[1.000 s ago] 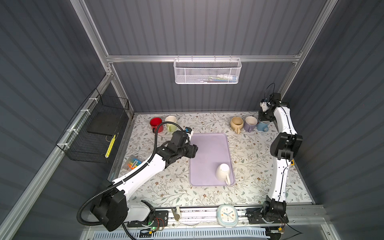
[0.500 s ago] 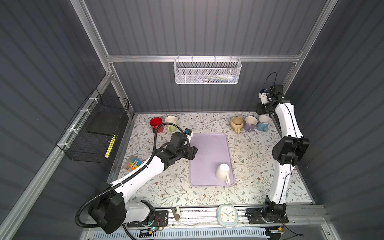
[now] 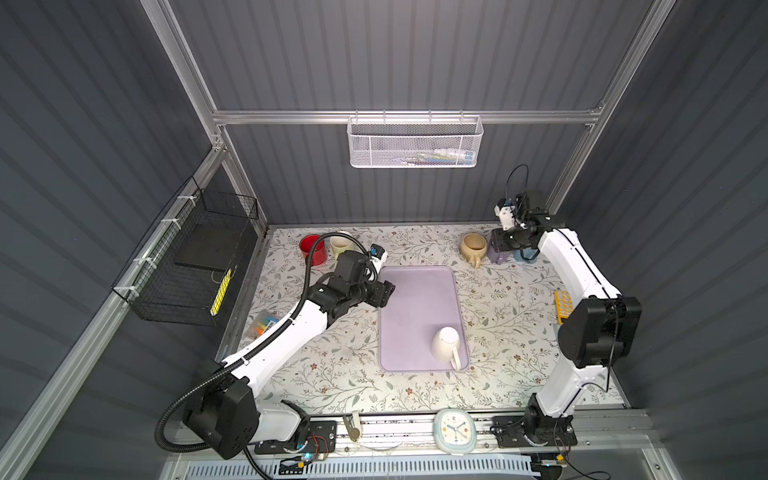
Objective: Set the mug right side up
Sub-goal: 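Move the right gripper toward the upside-down white mug on the tray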
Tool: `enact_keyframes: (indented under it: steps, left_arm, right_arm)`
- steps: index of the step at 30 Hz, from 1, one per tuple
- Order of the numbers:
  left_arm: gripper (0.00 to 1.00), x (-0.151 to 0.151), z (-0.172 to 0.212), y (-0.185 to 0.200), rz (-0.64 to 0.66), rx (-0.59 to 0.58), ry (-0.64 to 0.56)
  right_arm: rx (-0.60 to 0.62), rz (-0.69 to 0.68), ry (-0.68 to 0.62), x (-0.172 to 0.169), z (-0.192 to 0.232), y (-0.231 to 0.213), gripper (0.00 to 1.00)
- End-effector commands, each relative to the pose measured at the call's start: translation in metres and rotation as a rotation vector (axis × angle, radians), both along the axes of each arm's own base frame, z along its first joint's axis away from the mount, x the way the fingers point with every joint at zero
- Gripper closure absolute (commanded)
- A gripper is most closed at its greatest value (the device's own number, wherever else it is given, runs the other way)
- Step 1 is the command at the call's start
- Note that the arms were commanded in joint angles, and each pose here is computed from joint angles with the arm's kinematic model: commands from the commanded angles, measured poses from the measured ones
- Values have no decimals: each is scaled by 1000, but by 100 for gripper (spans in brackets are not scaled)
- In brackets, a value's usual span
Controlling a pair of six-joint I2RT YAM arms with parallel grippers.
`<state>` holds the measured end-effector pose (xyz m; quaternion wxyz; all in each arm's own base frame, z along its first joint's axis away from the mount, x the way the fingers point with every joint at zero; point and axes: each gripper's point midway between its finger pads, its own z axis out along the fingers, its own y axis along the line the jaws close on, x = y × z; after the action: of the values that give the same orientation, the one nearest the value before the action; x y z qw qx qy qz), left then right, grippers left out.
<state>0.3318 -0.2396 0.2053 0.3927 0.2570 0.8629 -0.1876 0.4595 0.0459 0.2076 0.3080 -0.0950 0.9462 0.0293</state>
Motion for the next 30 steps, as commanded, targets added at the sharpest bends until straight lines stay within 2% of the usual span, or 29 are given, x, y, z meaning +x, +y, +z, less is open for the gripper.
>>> enact_keyframes:
  steps: [1,9,16,22,26,30]
  left_arm:
    - [28,9,9,-5,-45,-23,-21]
    - [28,31,1,-3,-27,-92,-5]
    - [28,56,7,-8,-47,-145,1]
    - [28,73,12,-4,-51,-118,-20]
    - [28,73,-2,9,-24,-112,-17]
    - [28,70,-14,12,-17,-103,-3]
  right_arm:
    - [2,-43,-60,-16,5,6,52]
    - [184,52,-152,-96,6,54,47]
    - [143,165,-86,-153,3,83,47]
    - [105,192,24,-203,-2,90,46]
    - [126,206,65,-233,-7,103,46]
    - [118,200,147,-262,-32,112,47]
